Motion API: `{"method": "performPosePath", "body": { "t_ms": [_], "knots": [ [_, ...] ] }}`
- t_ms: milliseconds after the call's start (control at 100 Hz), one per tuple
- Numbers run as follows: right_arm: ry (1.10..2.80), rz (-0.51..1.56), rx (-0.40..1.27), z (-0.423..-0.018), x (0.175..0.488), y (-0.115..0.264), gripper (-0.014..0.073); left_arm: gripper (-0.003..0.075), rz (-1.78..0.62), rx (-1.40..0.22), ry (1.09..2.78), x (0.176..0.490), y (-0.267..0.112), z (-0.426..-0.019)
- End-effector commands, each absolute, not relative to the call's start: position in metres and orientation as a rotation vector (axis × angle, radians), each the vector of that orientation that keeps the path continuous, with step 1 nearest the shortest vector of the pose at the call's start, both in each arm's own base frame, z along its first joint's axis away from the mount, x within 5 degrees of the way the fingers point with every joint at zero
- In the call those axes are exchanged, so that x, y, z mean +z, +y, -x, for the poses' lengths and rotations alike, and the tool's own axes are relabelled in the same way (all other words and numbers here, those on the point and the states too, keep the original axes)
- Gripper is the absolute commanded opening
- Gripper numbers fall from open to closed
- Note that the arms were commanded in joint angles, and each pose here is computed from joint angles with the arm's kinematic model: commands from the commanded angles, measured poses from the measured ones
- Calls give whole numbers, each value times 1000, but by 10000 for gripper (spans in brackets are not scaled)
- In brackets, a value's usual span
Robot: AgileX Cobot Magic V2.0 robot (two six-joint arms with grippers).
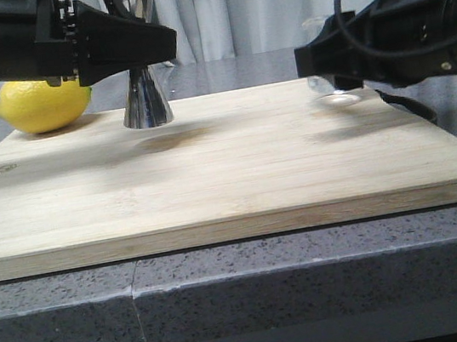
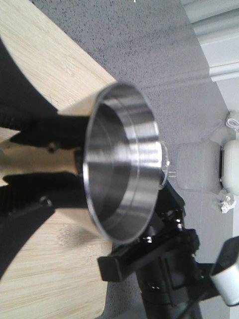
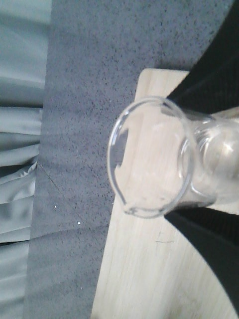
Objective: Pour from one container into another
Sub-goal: 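Return the beaker upright and set it on the board with the right gripper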
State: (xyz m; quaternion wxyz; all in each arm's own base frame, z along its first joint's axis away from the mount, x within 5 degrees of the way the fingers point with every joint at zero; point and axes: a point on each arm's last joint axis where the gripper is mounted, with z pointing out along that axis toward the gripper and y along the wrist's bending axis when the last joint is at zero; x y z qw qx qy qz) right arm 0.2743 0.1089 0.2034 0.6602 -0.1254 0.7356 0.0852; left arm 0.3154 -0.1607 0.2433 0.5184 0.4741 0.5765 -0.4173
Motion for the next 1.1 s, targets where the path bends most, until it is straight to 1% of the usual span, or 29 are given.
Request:
{"method": "performPosePath", "body": {
  "t_ms": [0,200,270,340,510,580,840,1030,1090],
  "knots": [
    [1507,270,197,-279,221,110,286,187,-1089,-1082,1214,275,-164,-309],
    [1514,274,192,-291,211,115,291,187,-1089,-1082,1214,275,-164,-309],
    [1512,281,194,-293,212,116,313,187,-1089,-1082,1214,275,-164,-309],
    [1510,282,194,-293,212,116,371,187,-1089,-1082,1214,275,-164,-309],
    [1526,286,194,-293,211,116,550,187,-1089,-1082,1214,275,-164,-309],
    [1535,288,199,-291,213,117,591,187,-1089,-1082,1214,275,-164,-309],
    [1731,310,231,-272,231,113,594,187,-1089,-1082,1214,275,-164,-309],
    [1883,340,264,-246,250,106,594,187,-1089,-1082,1214,275,-164,-309],
    [1908,351,274,-236,258,103,594,187,-1089,-1082,1214,275,-164,-309]
  ]
}}
